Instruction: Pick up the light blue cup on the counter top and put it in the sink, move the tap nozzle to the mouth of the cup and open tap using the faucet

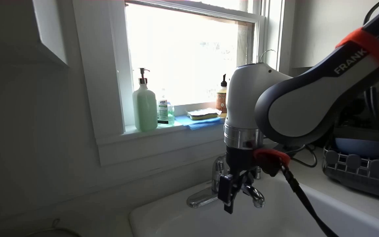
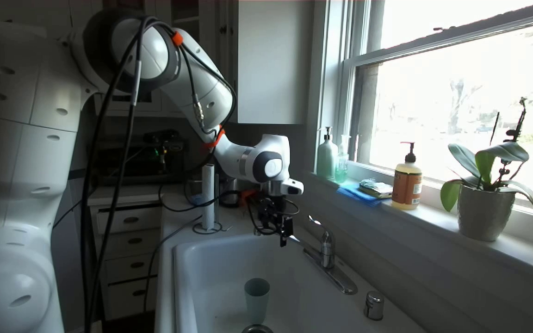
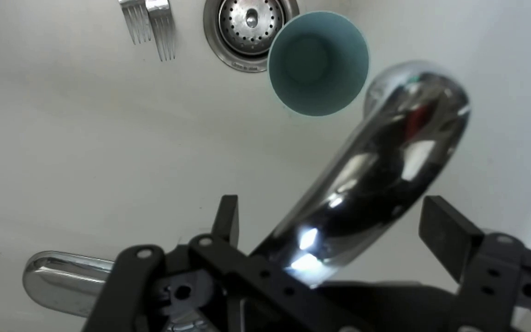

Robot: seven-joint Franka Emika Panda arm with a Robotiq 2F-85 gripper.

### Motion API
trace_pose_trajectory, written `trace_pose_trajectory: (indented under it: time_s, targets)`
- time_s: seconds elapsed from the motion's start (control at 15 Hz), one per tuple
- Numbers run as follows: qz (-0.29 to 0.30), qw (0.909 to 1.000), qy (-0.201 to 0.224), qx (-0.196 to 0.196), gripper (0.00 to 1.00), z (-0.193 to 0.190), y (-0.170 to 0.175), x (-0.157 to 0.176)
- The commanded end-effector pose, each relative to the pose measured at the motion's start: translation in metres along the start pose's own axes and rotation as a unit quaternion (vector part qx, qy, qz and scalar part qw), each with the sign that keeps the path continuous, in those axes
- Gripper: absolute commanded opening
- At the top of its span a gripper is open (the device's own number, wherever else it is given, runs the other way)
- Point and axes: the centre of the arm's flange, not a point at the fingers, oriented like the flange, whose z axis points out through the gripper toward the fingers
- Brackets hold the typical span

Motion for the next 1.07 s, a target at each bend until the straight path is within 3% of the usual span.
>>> trace_pose_trajectory:
  time_s: [0.0,0.6,1.0]
  targets:
    - [0.004,0.9994,0.027,0.021,1.00,-0.005,-0.011,0.019]
    - [0.007,0.9990,0.035,0.027,1.00,-0.007,-0.010,0.021]
    - [0.011,0.9988,0.041,0.024,1.00,-0.034,-0.011,0.018]
